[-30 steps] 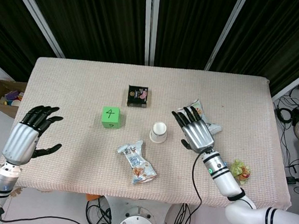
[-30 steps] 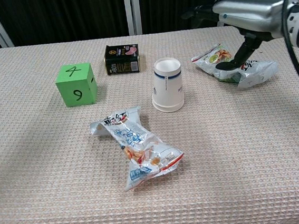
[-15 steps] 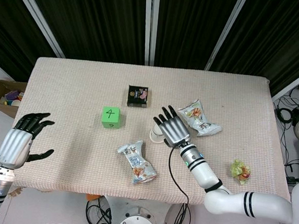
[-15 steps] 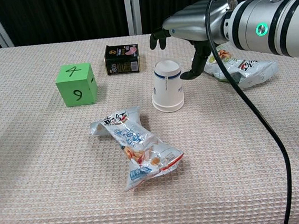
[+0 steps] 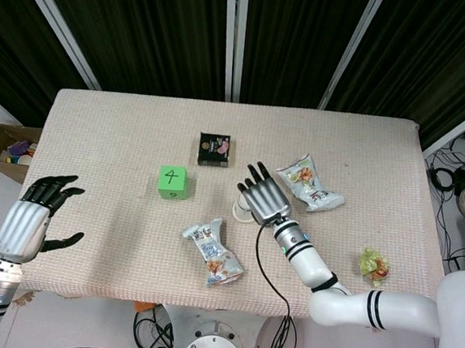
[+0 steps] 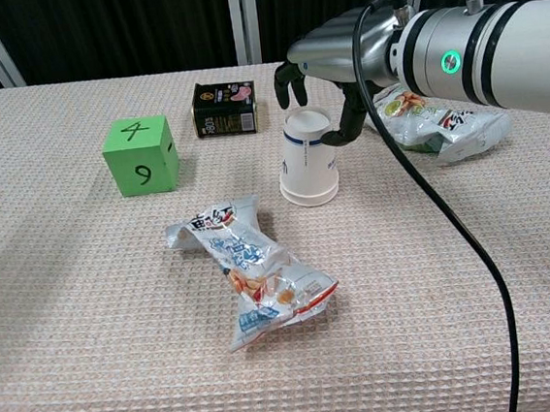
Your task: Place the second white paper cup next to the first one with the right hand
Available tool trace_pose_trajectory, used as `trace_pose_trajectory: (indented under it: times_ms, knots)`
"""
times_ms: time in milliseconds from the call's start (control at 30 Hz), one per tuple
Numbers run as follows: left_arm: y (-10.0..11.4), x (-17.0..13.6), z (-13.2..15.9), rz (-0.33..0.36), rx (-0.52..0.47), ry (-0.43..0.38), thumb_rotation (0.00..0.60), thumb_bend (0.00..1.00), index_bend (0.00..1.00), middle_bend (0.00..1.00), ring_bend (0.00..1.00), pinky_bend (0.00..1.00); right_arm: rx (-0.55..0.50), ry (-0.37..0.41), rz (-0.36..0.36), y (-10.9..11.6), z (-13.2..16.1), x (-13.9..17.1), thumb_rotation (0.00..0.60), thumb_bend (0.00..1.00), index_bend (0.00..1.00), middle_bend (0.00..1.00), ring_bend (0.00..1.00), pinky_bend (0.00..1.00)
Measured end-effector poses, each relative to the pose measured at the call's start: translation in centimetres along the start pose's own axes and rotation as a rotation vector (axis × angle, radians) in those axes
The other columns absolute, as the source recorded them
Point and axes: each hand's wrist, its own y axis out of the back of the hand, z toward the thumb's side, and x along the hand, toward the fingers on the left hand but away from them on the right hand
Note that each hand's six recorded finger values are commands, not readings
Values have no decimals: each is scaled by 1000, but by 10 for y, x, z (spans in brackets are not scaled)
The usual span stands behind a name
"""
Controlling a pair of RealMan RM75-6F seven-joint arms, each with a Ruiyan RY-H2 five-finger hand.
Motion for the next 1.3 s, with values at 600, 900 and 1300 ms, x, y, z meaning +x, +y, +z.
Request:
trace_pose_trajectory:
  times_ms: [600, 900, 1300]
  knots:
    - [1, -2, -2, 7, -2, 8, 600, 90, 257, 143, 132, 155, 20, -3, -33, 8, 1, 3, 600, 348, 402, 427, 67, 4]
    - [3, -2, 1, 7, 1, 3, 600, 90, 257, 143, 132, 156, -13, 5, -99, 36, -4, 30, 600, 347, 402, 427, 67, 5]
    - [-2, -2, 5, -3, -8, -9, 600, 90, 257, 143, 132, 156, -113, -152, -145, 43, -76, 79, 600, 347, 404, 425, 67, 5]
